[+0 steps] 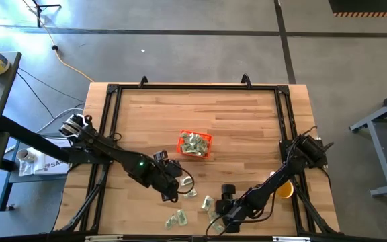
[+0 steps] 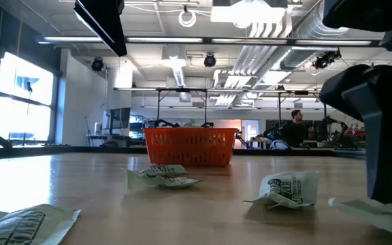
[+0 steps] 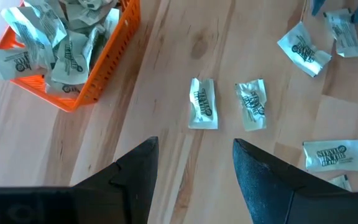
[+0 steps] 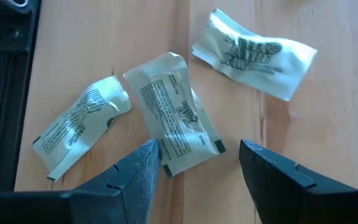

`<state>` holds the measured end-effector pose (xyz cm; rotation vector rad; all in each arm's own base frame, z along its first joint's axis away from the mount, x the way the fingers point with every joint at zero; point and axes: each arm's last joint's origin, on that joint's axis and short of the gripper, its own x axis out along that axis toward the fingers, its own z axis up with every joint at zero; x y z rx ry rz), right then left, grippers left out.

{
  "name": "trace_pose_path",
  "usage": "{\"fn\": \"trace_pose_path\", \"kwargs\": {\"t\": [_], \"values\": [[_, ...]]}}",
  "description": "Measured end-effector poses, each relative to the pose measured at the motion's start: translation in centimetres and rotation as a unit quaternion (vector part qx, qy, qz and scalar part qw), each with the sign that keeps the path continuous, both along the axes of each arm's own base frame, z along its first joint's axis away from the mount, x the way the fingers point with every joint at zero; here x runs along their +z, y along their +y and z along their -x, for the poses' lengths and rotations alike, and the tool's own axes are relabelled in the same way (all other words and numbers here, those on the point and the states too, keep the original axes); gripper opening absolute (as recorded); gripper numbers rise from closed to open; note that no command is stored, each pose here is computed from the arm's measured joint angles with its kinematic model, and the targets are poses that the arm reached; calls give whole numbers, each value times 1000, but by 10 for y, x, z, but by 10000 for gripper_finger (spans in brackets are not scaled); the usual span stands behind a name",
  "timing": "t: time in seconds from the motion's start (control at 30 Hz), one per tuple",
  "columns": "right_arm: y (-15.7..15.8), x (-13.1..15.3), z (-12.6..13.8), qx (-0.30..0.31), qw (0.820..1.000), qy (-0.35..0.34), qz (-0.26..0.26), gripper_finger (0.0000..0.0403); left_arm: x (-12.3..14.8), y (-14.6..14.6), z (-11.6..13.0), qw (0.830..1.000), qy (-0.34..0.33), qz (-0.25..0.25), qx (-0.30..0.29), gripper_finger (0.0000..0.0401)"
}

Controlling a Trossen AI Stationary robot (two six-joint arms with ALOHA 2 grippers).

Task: Pick and place Stevia / Truvia into bins
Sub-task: Put the light green stevia packet into the orange bin

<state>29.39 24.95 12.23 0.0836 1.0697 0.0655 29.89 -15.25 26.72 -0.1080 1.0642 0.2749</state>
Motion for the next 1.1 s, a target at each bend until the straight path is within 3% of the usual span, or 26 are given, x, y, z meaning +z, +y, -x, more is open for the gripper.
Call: {"fn": "trace_pose_path", "kwargs": {"t": [0.2, 0.53, 0.67, 0.77, 0.87, 0.97, 1.1], "values": [[-3, -9, -2, 8, 1000, 13, 16, 180, 0, 0, 0, 1000, 0, 0, 2, 241], [-32, -13, -14, -54, 996, 74, 4, 13, 0, 0, 1, 1000, 3, -3, 1, 241], [-37, -3, -16, -86, 994, 70, -22, 16, -1, 1, 3, 1000, 13, -7, 2, 241], [-45, 16, -13, -111, 992, 46, 24, 7, -2, 2, 4, 1000, 19, -10, 4, 241], [-58, 51, -13, -178, 981, -7, 70, 11, -2, 3, 4, 1000, 19, -18, 8, 241], [-83, 68, -13, -232, 968, -12, 91, 11, -2, 6, 6, 998, 10, -41, 40, 241], [-119, 78, -32, -274, 957, -39, 88, 6, -2, 9, 10, 995, 12, -64, 70, 241]]}}
